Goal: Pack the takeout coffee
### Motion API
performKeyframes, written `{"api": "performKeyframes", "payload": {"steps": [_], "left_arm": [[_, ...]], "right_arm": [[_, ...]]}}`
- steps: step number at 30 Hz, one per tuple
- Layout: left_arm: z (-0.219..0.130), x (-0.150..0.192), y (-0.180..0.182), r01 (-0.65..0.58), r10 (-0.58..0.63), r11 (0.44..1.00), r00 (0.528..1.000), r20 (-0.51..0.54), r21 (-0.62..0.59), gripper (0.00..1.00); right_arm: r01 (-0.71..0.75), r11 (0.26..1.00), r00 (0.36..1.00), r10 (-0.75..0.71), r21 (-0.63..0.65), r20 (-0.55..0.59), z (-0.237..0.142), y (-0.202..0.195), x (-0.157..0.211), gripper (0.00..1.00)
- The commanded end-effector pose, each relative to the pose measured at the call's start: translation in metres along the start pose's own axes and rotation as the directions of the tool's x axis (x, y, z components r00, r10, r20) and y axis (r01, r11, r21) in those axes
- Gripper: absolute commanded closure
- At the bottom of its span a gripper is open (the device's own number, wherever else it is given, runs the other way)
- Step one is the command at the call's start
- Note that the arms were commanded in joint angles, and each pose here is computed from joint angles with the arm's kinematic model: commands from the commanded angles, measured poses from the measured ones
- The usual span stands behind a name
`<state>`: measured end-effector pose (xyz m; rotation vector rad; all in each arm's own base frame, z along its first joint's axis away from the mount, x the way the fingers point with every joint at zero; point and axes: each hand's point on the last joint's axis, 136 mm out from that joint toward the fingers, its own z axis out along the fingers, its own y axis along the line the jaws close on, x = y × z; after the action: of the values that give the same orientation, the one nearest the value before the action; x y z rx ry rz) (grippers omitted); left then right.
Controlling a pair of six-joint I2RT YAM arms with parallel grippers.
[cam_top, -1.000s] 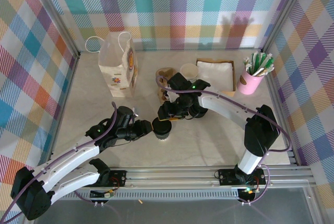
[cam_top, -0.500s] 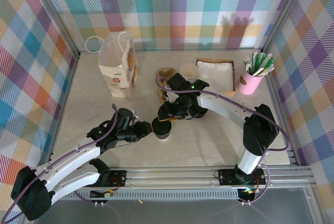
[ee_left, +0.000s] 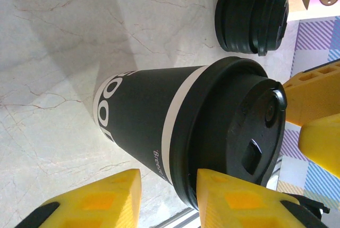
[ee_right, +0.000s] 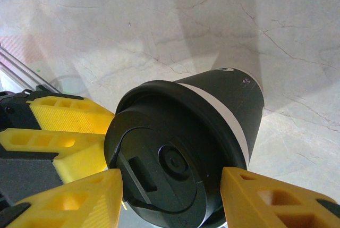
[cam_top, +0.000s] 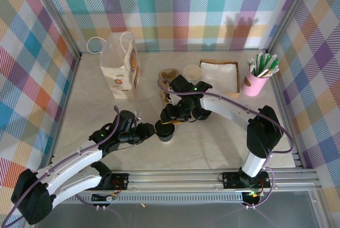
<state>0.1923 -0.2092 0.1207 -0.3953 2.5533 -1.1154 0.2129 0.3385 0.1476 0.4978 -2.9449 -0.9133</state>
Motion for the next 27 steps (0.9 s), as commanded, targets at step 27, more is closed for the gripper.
{"api": "performKeyframes", "payload": {"steps": [27], "left_arm": [[0.001,0.006,0.011,0.003,-0.003,1.000,1.000,-0.024,-0.015,0.67]], "right_arm": [[-0.090,0.986,0.988,0.106,0.142,-0.111,0.039,-0.058,0.040,0.49]]}}
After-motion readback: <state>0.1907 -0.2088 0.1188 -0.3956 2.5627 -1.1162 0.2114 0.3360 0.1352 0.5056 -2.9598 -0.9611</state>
